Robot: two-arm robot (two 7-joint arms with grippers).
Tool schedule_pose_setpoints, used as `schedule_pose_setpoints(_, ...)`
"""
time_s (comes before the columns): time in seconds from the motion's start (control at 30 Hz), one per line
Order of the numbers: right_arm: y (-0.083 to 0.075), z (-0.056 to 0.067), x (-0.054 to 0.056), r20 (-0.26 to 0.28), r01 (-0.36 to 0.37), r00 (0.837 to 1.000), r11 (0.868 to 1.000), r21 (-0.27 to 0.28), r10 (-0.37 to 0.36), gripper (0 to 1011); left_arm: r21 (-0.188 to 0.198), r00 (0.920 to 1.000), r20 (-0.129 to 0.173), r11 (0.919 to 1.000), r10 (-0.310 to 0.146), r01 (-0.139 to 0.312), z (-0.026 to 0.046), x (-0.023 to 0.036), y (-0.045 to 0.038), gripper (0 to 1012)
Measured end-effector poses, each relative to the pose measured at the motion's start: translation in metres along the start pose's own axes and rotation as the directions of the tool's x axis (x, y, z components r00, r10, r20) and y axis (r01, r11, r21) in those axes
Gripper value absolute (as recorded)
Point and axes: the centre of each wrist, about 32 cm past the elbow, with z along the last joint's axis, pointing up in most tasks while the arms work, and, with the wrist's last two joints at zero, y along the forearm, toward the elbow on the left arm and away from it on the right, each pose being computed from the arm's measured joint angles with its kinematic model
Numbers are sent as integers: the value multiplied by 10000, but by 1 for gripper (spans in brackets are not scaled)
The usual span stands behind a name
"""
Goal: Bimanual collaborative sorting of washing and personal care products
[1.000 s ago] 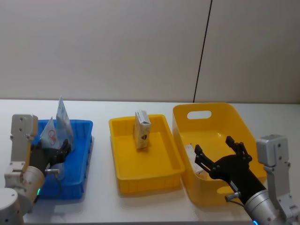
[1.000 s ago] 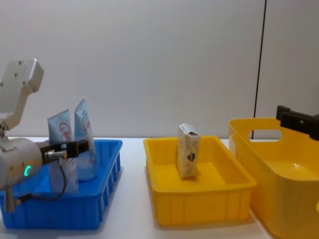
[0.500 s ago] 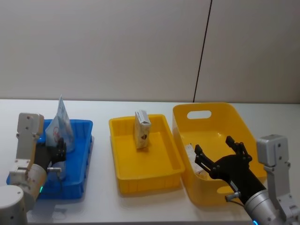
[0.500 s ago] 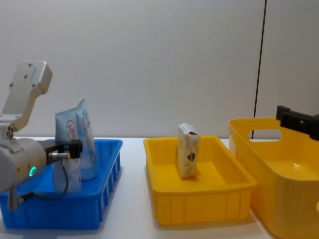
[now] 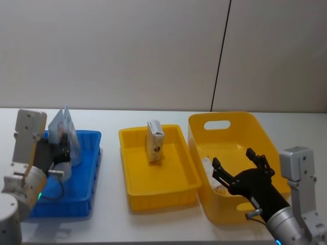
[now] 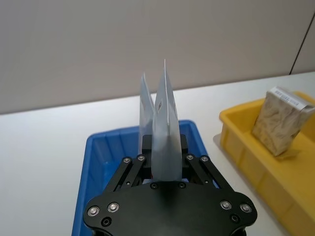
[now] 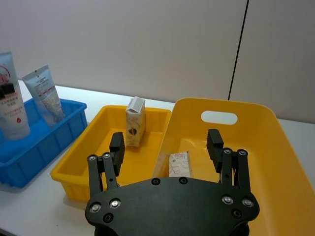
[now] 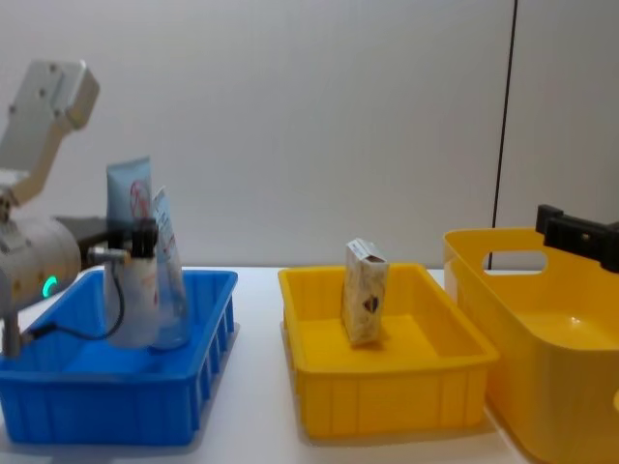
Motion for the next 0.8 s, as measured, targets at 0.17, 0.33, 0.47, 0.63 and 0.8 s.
schedule_pose_setpoints(0.17, 0, 0, 0, 0, 0, 10000, 10000, 0, 0, 1000, -529, 9989, 41, 9975, -459, 461, 180, 61, 60, 243)
schedule_pose_setpoints(0.33, 0, 0, 0, 0, 0, 10000, 10000, 0, 0, 1000, -970, 9945, -8, 9898, -1045, 1039, 353, 121, 120, 243)
schedule_pose_setpoints(0.47, 0, 0, 0, 0, 1, 10000, 10000, -1, -1, 1000, -1206, 9894, -82, 9824, -1450, 1429, 442, 147, 150, 243)
schedule_pose_setpoints(0.63, 0, 0, 0, 0, 1, 10000, 10000, 0, -1, 1000, -1551, 9756, -243, 9649, -2180, 2118, 563, 182, 189, 243)
schedule_pose_setpoints(0.8, 0, 0, 0, 0, 0, 10000, 10000, 0, 0, 1000, -1809, 9573, -366, 9441, -2866, 2757, 647, 199, 201, 243)
